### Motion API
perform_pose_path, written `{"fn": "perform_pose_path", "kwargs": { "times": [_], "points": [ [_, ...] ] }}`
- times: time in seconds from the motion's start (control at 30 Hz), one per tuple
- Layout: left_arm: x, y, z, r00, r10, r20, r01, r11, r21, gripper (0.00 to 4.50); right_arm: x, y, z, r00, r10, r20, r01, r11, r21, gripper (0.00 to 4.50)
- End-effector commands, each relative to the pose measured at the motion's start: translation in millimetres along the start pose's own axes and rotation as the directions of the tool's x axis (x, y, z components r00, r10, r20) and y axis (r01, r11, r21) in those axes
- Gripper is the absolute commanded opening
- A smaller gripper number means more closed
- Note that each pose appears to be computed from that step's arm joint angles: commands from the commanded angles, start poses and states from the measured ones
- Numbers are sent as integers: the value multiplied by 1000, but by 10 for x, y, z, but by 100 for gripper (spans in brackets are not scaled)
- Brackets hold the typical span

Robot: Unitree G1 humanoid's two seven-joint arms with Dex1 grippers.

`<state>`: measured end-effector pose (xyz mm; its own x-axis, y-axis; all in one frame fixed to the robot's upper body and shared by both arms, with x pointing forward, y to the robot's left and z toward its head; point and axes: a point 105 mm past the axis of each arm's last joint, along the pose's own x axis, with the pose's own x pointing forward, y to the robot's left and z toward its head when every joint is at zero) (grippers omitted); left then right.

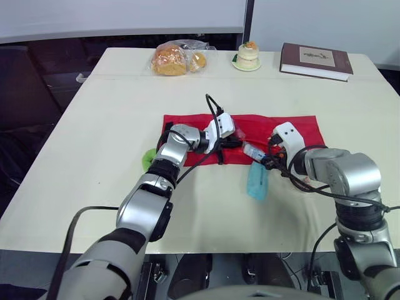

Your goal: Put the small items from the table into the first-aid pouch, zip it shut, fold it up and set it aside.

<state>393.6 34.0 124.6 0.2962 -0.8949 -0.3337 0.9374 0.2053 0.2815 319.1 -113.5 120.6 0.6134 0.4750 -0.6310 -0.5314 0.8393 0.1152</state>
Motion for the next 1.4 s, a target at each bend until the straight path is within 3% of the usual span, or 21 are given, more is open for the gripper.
{"fn": "perform_pose_path", "kwargs": {
  "times": [0.03, 0.2, 0.6, 0.9, 1.4],
  "points": [
    [-24, 69, 207, 998, 22, 66, -24, 999, 28, 0, 11, -22, 78, 999, -2, 51, -3, 994, 107, 1],
    [-39, 46, 183, 998, 17, 62, -18, 999, 26, 0, 89, -24, 202, 992, -5, 123, -28, 964, 265, 1],
    [0, -96, 137, 998, -40, 49, 38, 998, 45, 0, 183, 189, 389, 979, 44, 200, -117, 923, 368, 1],
    [31, -178, 144, 996, -78, 52, 75, 995, 65, 0, 291, 265, 466, 975, 46, 219, -156, 841, 518, 1],
    [13, -120, 113, 998, -41, 55, 38, 998, 51, 0, 215, 345, 297, 970, 89, 226, -192, 849, 492, 1]
  ]
}}
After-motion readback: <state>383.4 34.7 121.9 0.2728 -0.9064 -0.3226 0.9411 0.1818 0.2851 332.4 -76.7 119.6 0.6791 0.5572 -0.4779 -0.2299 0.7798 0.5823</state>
